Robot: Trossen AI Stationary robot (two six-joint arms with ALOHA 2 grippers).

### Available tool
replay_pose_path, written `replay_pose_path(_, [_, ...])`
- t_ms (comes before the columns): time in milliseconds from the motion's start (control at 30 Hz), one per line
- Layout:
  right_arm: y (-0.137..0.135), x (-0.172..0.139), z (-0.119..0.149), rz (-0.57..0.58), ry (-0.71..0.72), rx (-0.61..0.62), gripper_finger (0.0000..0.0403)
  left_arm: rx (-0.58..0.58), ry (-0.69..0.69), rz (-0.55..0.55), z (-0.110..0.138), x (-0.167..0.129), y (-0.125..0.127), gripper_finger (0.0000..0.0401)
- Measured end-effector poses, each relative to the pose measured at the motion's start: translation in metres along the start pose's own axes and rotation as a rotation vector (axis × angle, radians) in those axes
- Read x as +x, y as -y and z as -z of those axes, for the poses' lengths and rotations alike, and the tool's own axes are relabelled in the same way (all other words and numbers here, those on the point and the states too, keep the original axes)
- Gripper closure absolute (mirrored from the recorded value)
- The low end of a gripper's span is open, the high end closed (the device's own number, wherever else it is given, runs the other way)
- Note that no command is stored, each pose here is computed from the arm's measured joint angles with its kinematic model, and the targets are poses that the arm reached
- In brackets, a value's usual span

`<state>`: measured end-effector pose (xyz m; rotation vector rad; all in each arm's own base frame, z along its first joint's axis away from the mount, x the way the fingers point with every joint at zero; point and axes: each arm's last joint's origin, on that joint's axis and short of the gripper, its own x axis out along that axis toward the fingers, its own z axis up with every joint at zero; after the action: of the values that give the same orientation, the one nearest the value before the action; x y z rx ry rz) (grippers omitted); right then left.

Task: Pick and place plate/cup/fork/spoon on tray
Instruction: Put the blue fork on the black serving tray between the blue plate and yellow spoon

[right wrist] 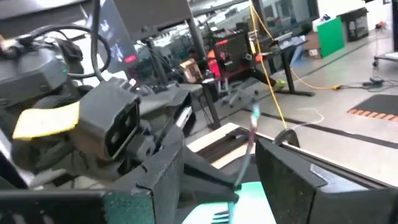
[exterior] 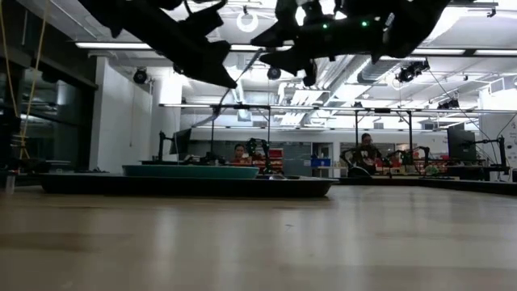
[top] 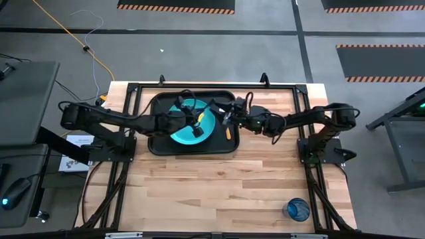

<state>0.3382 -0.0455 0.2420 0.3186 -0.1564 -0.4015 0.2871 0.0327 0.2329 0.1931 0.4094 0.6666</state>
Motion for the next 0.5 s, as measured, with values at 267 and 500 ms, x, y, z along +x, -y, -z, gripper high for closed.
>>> replay_pose_path(267, [0.0003,0.0070,-0.0020,0.165,-0.026,-0.039,0.0213,-0.010,0.005,0.011,0.0023,0.0039,0.0055,0.0398])
replay_pose_path(500, [0.0014,0.0068,-0.0020,0.219,-0.015,-0.044,0.0213,-0.042,0.036,0.057,-0.0009,0.0014,0.0096,0.0398])
